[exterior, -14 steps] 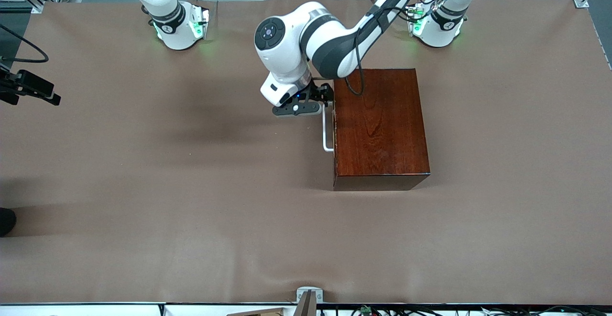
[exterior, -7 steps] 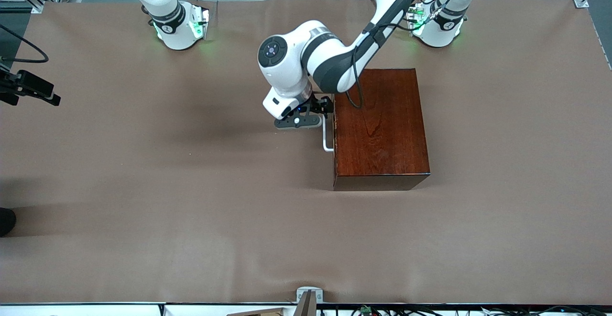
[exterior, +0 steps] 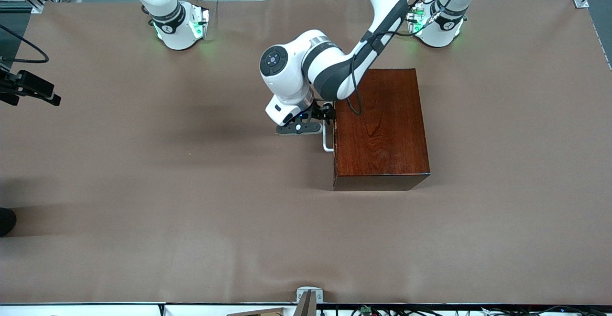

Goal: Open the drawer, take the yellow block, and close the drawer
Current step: 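Pull the drawer out of the box by its handle with the left gripper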

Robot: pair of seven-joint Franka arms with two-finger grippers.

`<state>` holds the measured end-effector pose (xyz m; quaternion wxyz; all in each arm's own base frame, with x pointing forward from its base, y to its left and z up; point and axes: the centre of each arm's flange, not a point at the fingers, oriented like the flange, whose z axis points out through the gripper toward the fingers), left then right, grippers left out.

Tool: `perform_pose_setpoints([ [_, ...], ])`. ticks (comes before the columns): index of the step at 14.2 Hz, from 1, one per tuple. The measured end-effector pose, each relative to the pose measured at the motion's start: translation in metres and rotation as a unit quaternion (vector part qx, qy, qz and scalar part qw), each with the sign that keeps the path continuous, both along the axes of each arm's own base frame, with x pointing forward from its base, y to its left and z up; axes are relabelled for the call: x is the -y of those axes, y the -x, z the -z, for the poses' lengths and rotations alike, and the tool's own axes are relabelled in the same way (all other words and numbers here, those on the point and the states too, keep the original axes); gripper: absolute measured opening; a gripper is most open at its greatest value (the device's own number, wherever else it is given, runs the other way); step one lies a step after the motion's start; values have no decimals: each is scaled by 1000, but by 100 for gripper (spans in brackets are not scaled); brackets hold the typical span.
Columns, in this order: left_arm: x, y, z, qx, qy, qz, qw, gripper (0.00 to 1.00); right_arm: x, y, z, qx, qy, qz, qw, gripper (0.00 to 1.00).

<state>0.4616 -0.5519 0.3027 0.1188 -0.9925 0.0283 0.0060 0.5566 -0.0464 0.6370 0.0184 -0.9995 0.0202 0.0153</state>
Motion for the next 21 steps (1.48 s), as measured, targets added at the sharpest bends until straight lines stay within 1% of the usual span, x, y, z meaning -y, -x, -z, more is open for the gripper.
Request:
perform_pose_setpoints([
  [3,2,-1,13,0,3,2,1000,100,0,0,0,0,0,0,1000,100],
  [6,4,-2,12,4,9,3,1000,100,0,0,0,0,0,0,1000,100],
  [9,11,-3,8,17,31,8,999,100,0,0,0,0,0,0,1000,100],
  [11,19,-2,4,28,54,12,998,100,0,0,0,0,0,0,1000,100],
  [15,32,-1,-1,28,106,-1,994,100,0,0,0,0,0,0,1000,100],
  [17,34,-2,-1,31,118,-16,992,100,0,0,0,0,0,0,1000,100],
  [21,42,4,5,32,133,-18,991,100,0,0,0,0,0,0,1000,100],
])
